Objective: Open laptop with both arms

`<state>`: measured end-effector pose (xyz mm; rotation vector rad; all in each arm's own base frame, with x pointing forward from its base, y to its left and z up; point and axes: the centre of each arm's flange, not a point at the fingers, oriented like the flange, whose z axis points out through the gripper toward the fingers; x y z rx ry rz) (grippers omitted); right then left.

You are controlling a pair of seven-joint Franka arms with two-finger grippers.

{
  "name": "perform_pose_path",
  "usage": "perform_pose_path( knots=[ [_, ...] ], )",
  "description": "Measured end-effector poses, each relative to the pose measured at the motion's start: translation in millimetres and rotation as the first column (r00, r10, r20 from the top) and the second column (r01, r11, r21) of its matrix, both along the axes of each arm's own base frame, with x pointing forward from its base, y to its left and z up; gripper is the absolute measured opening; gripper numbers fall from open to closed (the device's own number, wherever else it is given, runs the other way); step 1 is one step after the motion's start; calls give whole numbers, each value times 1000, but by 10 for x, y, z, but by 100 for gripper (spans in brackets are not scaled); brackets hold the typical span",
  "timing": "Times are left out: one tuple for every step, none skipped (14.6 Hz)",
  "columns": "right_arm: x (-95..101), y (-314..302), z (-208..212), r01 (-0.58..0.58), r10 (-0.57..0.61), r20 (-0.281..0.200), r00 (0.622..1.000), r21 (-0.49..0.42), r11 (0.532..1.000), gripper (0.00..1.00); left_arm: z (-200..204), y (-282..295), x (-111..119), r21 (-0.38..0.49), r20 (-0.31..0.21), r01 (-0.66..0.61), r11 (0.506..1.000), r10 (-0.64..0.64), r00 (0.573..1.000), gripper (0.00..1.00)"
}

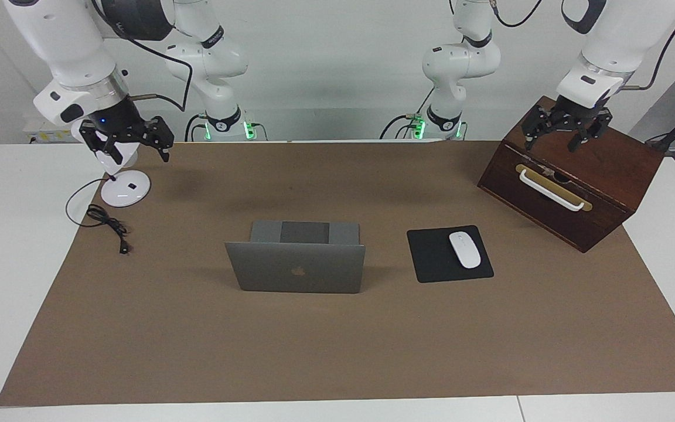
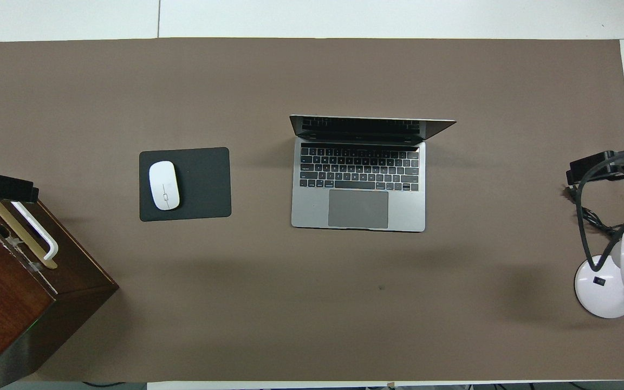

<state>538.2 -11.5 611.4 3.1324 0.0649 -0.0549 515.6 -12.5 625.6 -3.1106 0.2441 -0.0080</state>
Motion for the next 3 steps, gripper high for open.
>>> perform_pose_path(
  knots=[
    [0, 2, 0, 0, 0, 0, 1000, 0, 1000, 100, 0, -1, 0, 0, 0, 0, 1000, 0, 1000, 100],
    [0, 7, 0, -1, 1, 0, 1000, 0, 1000, 100, 0, -2, 0, 0, 0, 0, 1000, 0, 1000, 100],
    [0, 15, 0, -3, 3, 0, 1000, 0, 1000, 100, 0, -2, 0, 0, 0, 0, 1000, 0, 1000, 100]
  ],
)
